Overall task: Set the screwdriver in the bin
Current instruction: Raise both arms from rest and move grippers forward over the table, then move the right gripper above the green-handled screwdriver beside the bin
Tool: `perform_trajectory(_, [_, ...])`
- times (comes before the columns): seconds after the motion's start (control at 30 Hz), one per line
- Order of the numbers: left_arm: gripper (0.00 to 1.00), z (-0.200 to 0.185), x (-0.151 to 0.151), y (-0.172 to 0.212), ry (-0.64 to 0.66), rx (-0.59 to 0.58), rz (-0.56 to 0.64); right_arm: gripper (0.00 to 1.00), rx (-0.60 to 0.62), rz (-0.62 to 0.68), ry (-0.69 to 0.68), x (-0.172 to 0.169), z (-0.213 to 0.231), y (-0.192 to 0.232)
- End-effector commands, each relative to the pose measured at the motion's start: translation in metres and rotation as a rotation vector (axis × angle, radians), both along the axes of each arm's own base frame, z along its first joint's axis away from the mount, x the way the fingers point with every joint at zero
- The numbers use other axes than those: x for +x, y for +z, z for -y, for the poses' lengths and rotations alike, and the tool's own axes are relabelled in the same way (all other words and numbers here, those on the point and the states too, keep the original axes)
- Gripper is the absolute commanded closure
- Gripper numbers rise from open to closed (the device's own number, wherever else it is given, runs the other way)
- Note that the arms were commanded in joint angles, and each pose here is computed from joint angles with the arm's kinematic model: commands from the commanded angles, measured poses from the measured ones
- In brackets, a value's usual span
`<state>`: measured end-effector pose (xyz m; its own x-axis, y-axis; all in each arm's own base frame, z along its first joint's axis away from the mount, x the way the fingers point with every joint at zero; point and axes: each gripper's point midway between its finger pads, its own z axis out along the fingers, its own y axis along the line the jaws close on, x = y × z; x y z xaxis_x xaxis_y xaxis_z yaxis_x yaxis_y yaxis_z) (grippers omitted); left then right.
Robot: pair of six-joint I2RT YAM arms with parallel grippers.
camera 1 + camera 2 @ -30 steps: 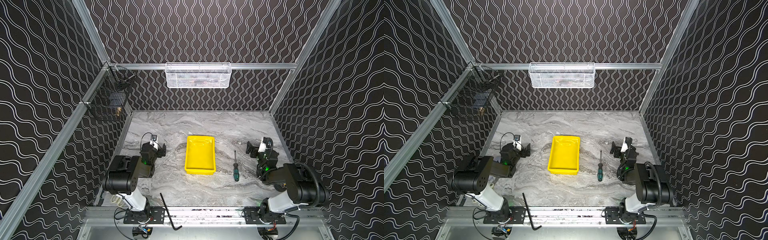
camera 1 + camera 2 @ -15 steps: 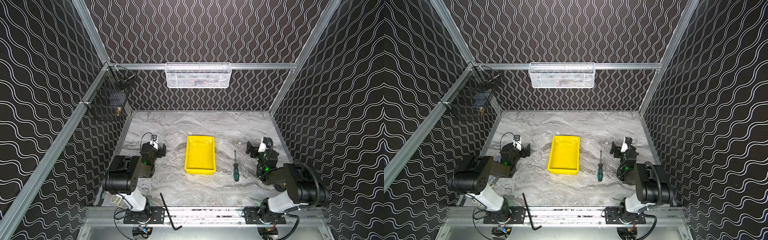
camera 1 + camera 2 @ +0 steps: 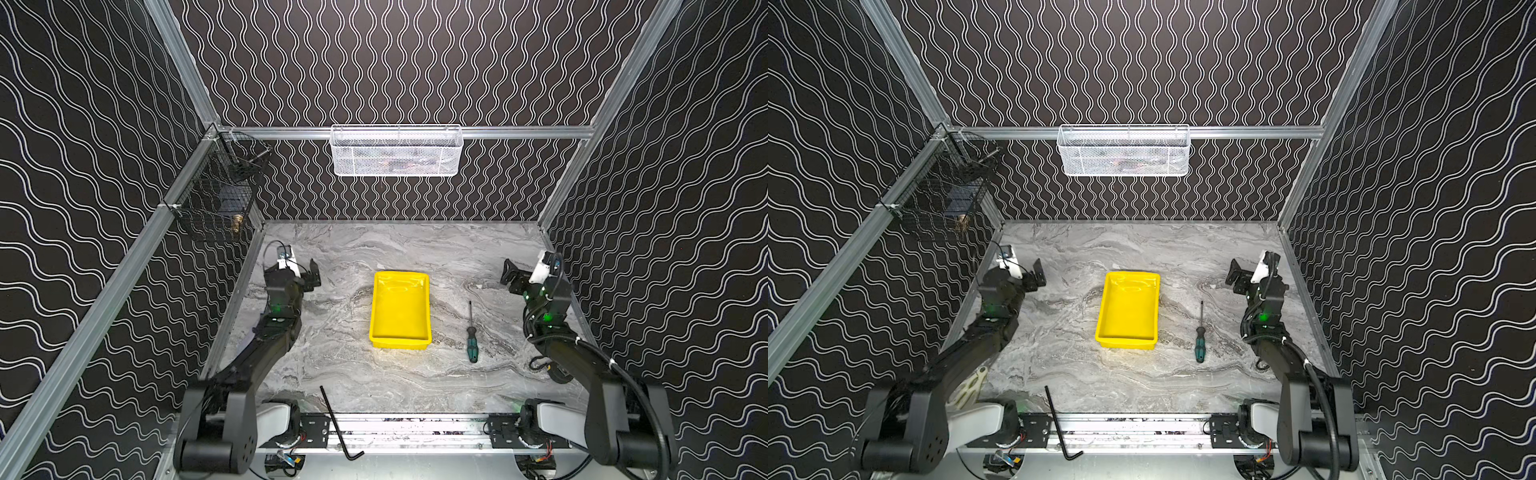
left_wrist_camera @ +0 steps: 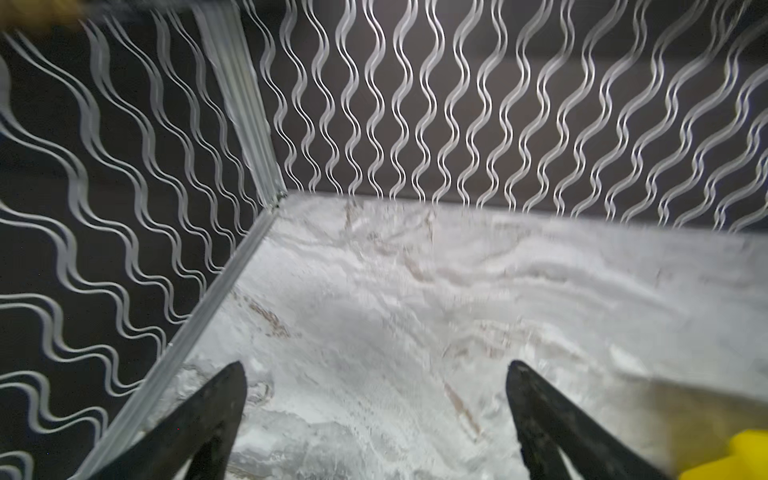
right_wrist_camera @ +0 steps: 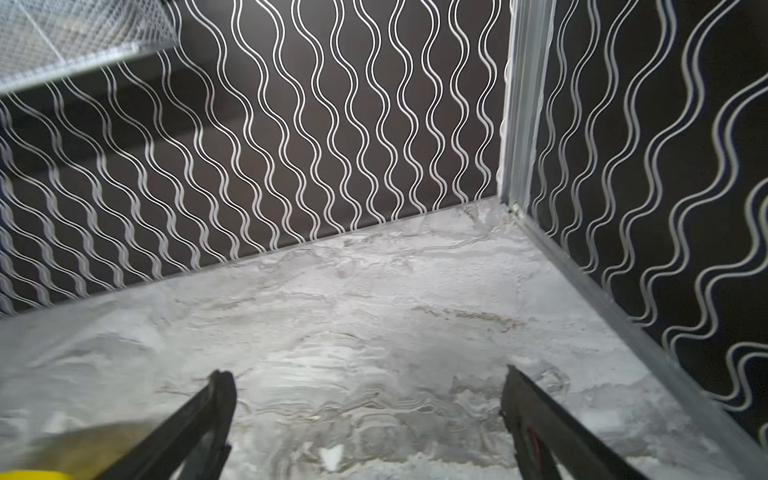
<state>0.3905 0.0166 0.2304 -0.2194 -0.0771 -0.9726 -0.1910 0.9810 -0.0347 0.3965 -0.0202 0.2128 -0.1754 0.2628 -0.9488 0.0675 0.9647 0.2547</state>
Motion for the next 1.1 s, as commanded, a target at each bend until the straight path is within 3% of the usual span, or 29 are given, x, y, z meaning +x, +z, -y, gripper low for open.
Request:
perform_trajectory(0.0, [0.01,-0.008,-0.025,-0.010,0.094,-0.130,-0.180,0.00,0.132,-0.204,0.047,-0.009,-0.015,-0.013])
perform_trajectory(0.2, [0.01,0.020,-0.028,0.015,-0.017,-0.268,-0.288,0.00,0.169,-0.345,0.102,-0.020,-0.035,0.003])
perform_trajectory(0.5, [0.01,0.077,-0.045,-0.013,-0.307,-0.380,-0.531,0.00,0.095,-0.483,0.143,-0.059,-0.066,0.002])
perform_trajectory(0.8, [0.01,0.077,-0.080,-0.051,-0.337,-0.336,-0.629,0.01,0.008,-0.614,0.175,-0.088,-0.079,-0.026])
perform_trajectory(1.07, [0.01,0.078,-0.087,-0.056,-0.331,-0.326,-0.637,0.01,-0.007,-0.680,0.184,-0.094,-0.083,-0.059])
